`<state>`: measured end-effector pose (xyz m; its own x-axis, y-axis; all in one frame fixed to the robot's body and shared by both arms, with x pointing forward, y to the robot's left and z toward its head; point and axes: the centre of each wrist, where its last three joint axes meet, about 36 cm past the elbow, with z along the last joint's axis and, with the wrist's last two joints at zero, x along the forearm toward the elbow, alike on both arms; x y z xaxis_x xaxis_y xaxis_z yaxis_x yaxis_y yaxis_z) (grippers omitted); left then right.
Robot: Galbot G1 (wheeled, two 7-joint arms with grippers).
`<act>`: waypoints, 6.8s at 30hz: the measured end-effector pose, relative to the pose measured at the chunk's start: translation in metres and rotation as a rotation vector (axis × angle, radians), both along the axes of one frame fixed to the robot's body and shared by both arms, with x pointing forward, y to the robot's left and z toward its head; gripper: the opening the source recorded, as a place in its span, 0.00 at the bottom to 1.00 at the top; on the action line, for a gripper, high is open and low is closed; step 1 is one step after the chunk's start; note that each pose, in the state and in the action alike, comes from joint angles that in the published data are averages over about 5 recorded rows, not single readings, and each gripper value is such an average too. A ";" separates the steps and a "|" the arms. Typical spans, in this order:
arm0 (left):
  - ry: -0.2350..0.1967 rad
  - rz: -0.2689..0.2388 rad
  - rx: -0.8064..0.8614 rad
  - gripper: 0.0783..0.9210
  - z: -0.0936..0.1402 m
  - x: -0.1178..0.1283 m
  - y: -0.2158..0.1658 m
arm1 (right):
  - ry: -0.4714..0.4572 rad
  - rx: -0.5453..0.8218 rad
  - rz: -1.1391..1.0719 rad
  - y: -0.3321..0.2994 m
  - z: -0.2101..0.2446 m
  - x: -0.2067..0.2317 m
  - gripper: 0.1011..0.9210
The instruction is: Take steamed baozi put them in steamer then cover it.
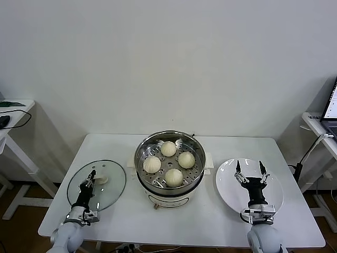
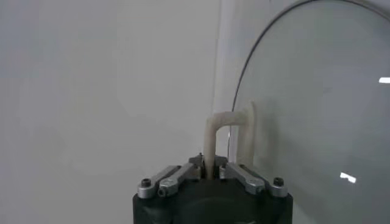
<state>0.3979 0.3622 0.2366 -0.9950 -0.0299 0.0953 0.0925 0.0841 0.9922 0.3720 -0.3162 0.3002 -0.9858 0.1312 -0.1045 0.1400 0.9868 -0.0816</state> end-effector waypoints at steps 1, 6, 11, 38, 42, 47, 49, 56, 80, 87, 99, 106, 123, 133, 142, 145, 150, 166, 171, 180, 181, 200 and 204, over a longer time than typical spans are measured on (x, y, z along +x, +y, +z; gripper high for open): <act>-0.001 0.000 -0.002 0.14 0.000 0.000 0.000 | 0.000 0.000 0.000 0.000 0.000 0.000 0.88; -0.020 0.005 -0.007 0.14 0.007 -0.002 0.004 | -0.004 -0.002 0.003 0.001 -0.001 0.000 0.88; -0.072 0.010 0.004 0.14 0.029 -0.003 0.009 | -0.009 -0.005 0.003 0.001 0.000 0.001 0.88; -0.379 -0.115 -0.053 0.14 0.245 -0.016 -0.135 | -0.025 -0.005 -0.026 -0.002 0.006 0.003 0.88; -0.349 -0.144 -0.107 0.14 0.251 -0.021 -0.176 | -0.024 -0.006 -0.034 -0.002 0.003 0.003 0.88; -0.299 -0.173 -0.158 0.14 0.253 -0.024 -0.221 | -0.023 -0.008 -0.047 -0.004 0.001 0.004 0.88; -0.272 -0.183 -0.167 0.14 0.251 -0.023 -0.237 | -0.021 -0.009 -0.050 -0.005 0.000 0.004 0.88; -0.190 -0.208 -0.147 0.14 0.238 -0.014 -0.278 | -0.018 -0.007 -0.055 -0.002 -0.003 0.007 0.88; -0.092 -0.214 0.032 0.14 0.203 0.014 -0.305 | -0.006 -0.006 -0.057 0.001 -0.009 0.008 0.88; -0.082 -0.211 0.052 0.14 0.198 0.018 -0.304 | -0.005 -0.009 -0.057 0.000 -0.010 0.008 0.88; -0.079 -0.210 0.053 0.14 0.196 0.018 -0.305 | -0.007 -0.009 -0.059 0.000 -0.009 0.011 0.88; -0.075 -0.212 0.050 0.14 0.194 0.017 -0.305 | -0.004 -0.010 -0.061 -0.002 -0.010 0.010 0.88; -0.075 -0.219 0.064 0.14 0.188 0.018 -0.305 | -0.008 -0.009 -0.063 -0.003 -0.008 0.010 0.88; -0.065 -0.210 0.057 0.25 0.187 0.015 -0.307 | -0.008 -0.008 -0.064 -0.003 -0.008 0.010 0.88; -0.063 -0.198 0.039 0.50 0.190 0.008 -0.302 | -0.007 -0.006 -0.061 -0.002 -0.008 0.010 0.88; -0.056 -0.196 0.028 0.51 0.192 0.002 -0.299 | -0.009 -0.005 -0.059 0.000 -0.008 0.011 0.88; -0.049 -0.197 0.007 0.56 0.198 -0.010 -0.291 | -0.013 -0.010 -0.057 0.000 -0.007 0.014 0.88; -0.060 -0.228 -0.212 0.88 0.242 -0.059 -0.245 | 0.055 -0.024 -0.075 0.002 0.000 0.009 0.88; -0.072 -0.224 -0.427 0.88 0.246 -0.053 -0.213 | 0.073 0.001 -0.067 0.001 0.003 0.002 0.88; -0.063 -0.172 -0.840 0.88 0.215 -0.038 -0.139 | 0.099 0.039 -0.071 -0.001 0.004 -0.014 0.88; -0.062 -0.166 -0.876 0.88 0.209 -0.037 -0.132 | 0.103 0.042 -0.073 -0.001 0.003 -0.017 0.88; -0.052 -0.114 -1.163 0.88 0.133 -0.055 -0.061 | 0.125 0.069 -0.071 0.013 -0.014 -0.056 0.88; -0.058 -0.101 -1.184 0.88 0.127 -0.058 -0.057 | 0.128 0.064 -0.068 0.014 -0.015 -0.061 0.88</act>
